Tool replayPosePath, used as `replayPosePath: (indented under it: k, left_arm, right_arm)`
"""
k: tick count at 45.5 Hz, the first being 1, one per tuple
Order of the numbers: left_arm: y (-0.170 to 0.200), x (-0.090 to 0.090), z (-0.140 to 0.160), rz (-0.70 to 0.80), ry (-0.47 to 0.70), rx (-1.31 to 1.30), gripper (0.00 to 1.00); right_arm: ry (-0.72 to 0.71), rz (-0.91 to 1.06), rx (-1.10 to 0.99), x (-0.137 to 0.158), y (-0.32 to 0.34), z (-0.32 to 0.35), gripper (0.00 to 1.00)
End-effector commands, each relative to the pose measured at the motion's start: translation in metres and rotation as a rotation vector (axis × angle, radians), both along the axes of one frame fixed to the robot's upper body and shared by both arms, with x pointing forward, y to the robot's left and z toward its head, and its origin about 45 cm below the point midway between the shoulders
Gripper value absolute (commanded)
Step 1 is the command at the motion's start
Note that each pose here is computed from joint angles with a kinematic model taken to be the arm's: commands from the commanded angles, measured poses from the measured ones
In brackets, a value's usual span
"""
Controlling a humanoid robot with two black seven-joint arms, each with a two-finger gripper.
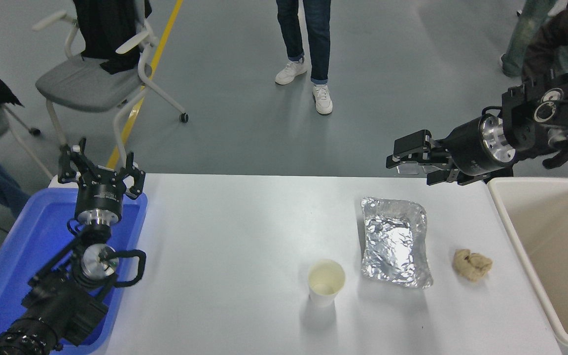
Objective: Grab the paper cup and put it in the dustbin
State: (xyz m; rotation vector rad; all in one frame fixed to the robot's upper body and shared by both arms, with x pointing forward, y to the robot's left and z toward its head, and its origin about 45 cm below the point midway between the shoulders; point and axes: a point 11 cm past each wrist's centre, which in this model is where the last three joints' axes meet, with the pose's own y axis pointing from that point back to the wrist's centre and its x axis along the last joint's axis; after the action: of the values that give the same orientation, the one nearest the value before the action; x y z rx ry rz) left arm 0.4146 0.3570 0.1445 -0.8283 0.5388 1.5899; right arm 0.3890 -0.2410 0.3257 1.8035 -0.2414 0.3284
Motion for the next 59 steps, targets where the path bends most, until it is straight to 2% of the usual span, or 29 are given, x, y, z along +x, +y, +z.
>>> replayPosePath:
  k: [1,8,18,28,39,59]
  left_arm:
    - [0.000,0.000,0.000,0.001,0.000,0.000,0.99]
    - [0.000,0.000,0.000,0.001,0.000,0.000,0.99]
    - [0.000,-0.001,-0.001,0.001,0.001,0.000,0.99]
    - [0.000,-0.001,-0.001,0.001,0.001,0.000,0.99]
    - [0.000,0.000,0.000,0.001,0.000,0.000,0.99]
    - [0.000,0.000,0.000,0.001,0.000,-0.003,0.99]
  right_arm:
    - [-0.002,0.181,-0.302,-0.023,0.042,0.033,1.00]
    - [0.066,0.204,-0.317,-0.041,0.074,0.038,1.00]
    - [0.159,0.214,-0.317,-0.066,0.087,0.054,1.00]
    - [0.163,0.180,-0.260,-0.070,0.101,0.059,1.00]
    - [0.099,0.156,-0.177,-0.058,0.117,0.049,1.00]
    - [0.103,0.061,0.021,-0.024,0.134,-0.016,1.00]
